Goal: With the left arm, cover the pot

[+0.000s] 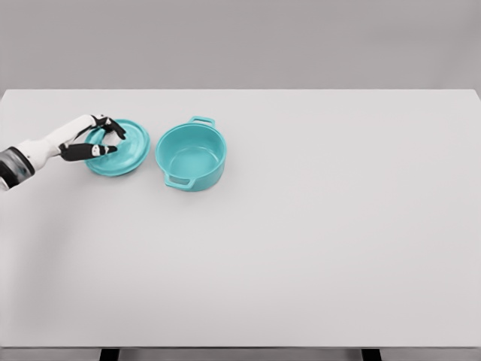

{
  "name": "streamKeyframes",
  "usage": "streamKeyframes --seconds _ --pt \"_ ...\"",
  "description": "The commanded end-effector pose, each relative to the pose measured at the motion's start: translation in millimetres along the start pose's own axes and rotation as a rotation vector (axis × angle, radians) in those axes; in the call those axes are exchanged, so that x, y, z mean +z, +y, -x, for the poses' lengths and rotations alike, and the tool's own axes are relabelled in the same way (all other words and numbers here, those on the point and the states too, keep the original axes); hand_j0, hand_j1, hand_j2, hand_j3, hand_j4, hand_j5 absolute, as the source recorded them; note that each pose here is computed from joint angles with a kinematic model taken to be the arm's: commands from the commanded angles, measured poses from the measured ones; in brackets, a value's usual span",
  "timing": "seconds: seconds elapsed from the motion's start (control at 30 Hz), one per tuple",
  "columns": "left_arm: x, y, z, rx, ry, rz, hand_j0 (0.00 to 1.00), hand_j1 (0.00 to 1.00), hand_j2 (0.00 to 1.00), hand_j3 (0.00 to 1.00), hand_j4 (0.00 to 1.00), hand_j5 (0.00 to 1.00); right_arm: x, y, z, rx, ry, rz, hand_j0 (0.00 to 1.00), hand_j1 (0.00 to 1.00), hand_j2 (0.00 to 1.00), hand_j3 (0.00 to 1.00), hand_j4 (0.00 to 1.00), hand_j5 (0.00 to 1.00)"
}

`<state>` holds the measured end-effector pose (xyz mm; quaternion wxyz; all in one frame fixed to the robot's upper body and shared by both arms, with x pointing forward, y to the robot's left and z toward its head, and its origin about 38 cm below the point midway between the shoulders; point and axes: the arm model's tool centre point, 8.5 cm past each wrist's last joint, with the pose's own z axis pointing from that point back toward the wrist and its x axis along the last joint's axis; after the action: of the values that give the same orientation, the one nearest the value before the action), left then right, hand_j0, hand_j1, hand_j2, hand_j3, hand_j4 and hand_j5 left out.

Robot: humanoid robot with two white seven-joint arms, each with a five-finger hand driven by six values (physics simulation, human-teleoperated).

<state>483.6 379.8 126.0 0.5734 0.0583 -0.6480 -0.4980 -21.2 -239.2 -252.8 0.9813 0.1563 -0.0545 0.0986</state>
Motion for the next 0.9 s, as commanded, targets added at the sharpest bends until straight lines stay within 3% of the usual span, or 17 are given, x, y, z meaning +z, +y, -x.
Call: streamKeyframes --seconds 0.0,0.87 --pt "-3.5 3.2 -8.7 -0.005 -0.028 -0.004 0.45 0.45 0.45 0.45 0.45 0.45 0.0 0.0 0.0 0.002 0.0 -0.001 1.0 1.0 1.0 1.0 1.0 1.0" --pt "-17.0 17.5 -38.5 -0.045 -0.114 -0.011 0.46 0.46 0.46 0.46 0.46 0.46 0.0 0.0 0.0 0.001 0.0 0.0 1.0 1.0 1.0 1.0 1.0 1.0"
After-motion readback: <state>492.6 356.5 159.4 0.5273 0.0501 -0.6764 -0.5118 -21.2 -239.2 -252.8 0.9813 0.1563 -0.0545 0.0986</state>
